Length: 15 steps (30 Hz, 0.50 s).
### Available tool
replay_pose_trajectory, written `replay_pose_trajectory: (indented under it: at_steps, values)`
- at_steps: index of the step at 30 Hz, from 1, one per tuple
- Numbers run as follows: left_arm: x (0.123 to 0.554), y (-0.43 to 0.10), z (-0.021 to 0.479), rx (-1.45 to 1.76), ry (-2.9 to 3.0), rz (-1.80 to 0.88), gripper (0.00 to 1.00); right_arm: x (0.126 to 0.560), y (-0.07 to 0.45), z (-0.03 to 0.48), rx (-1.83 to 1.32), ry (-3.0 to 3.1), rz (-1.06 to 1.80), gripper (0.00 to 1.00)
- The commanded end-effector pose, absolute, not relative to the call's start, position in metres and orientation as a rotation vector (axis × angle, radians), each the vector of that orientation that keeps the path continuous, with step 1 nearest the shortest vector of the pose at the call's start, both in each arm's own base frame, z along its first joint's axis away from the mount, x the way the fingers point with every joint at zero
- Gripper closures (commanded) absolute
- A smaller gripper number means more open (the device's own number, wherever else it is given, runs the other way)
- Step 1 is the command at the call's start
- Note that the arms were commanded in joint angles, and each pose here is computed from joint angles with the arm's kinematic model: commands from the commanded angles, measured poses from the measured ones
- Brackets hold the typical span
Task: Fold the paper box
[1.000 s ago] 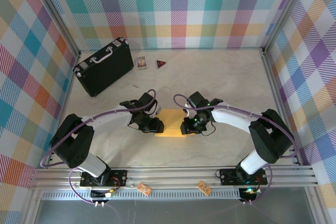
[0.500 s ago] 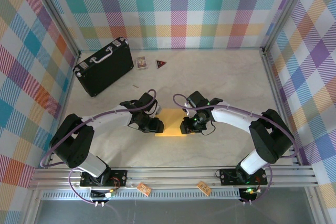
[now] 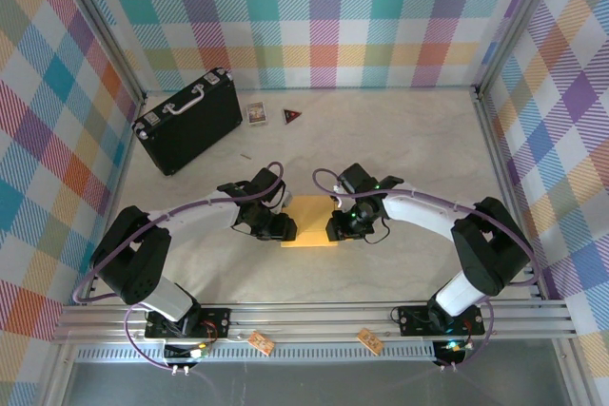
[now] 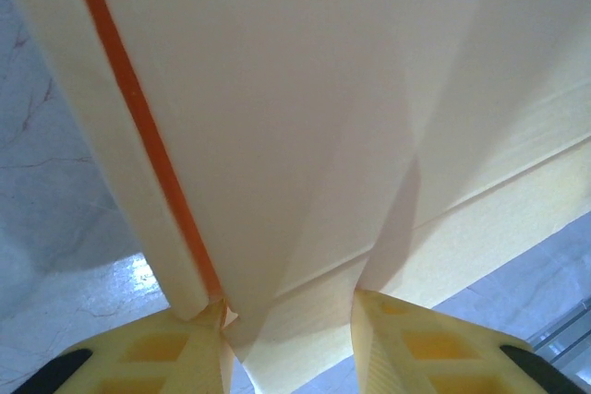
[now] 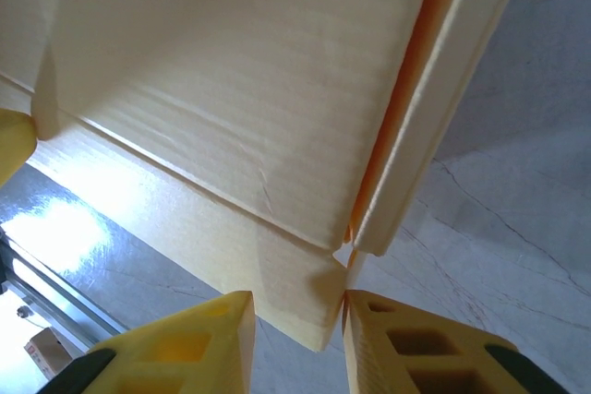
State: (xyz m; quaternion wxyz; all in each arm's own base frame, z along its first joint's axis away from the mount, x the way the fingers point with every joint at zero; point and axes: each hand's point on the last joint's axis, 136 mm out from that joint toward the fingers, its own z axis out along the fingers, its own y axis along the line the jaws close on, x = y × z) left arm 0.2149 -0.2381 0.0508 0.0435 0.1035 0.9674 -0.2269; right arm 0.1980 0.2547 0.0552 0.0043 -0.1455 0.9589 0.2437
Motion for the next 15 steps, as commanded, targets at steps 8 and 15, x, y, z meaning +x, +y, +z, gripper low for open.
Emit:
replay_pose_trajectory:
  at_steps: [8, 15]
  values:
    - [0.2131, -0.2329, 0.0412, 0.338, 2.988, -0.640, 0.64, 0.2023, 0.2695, 0.0522, -0.532, 2.913, 0.860, 0.71]
    - [0.2136, -0.2301, 0.0409, 0.347, 2.988, -0.614, 0.64, 0.2037, 0.2696, 0.0559, -0.571, 2.889, 0.854, 0.70]
